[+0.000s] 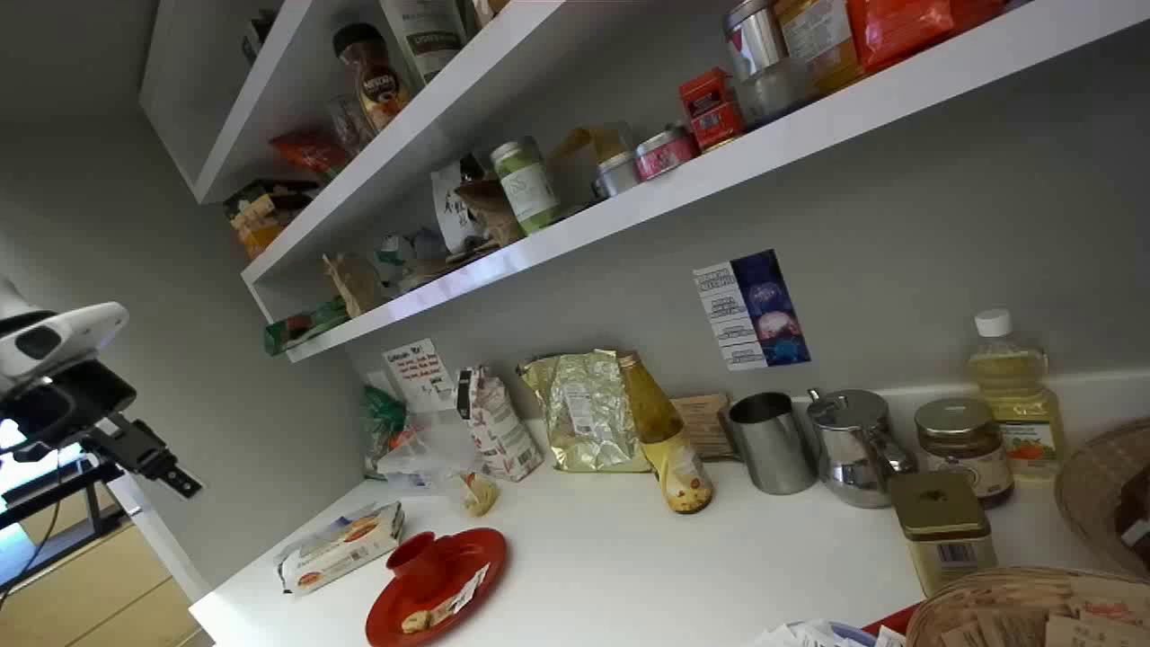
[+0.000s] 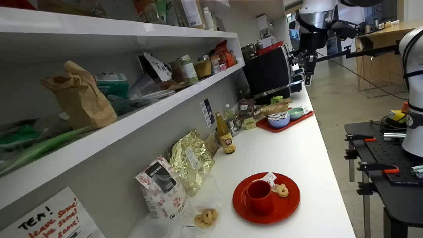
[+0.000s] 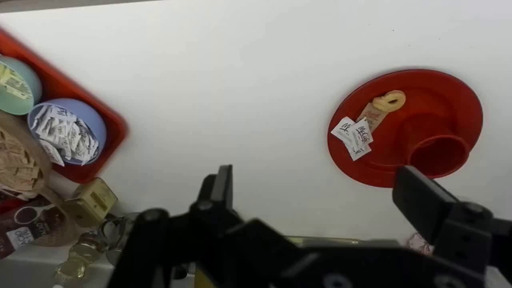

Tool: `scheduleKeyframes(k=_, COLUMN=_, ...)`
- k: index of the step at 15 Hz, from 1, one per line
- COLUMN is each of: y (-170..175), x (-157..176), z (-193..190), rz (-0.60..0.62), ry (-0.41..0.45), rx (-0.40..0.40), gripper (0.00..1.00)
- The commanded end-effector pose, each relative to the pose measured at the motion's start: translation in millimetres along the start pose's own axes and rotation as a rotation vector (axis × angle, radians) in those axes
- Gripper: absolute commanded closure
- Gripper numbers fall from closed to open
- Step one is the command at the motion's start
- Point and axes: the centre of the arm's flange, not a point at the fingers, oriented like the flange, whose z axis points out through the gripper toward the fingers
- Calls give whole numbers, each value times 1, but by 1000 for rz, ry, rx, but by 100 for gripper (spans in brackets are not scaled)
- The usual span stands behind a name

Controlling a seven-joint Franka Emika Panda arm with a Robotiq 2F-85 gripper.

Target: Remove the red mug from the red plate.

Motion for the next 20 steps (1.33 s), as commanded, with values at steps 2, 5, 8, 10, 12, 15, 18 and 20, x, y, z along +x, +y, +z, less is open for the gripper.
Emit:
scheduleKeyframes(k=2, y=0, x=-1, z=2, rz=0, ry=-5, rx=-1, gripper=0)
scheduleKeyframes(k=5, y=0, x=-1, z=2, rz=0, ry=-7, rx=-1, gripper=0)
scheduleKeyframes(k=8, y=0, x=-1, z=3, rz=-1, ry=-8, rx=-1, gripper=0)
scheduleKeyframes(k=10, y=0, x=-1, z=3, rz=-1, ry=-8, rx=-1, gripper=0)
scheduleKeyframes(k=12, y=-2, x=6, z=-1, rz=4, ry=23, rx=7, gripper=0)
scheduleKeyframes(k=15, y=-13, x=35, z=-13, rz=0, ry=130, rx=48, gripper=0)
scheduleKeyframes(k=18, y=-35, x=66, z=-19, rz=-31, ry=214, rx=102, gripper=0)
scheduleKeyframes(k=20, y=-55, x=90, z=-16, rz=-56, ry=241, rx=122, gripper=0)
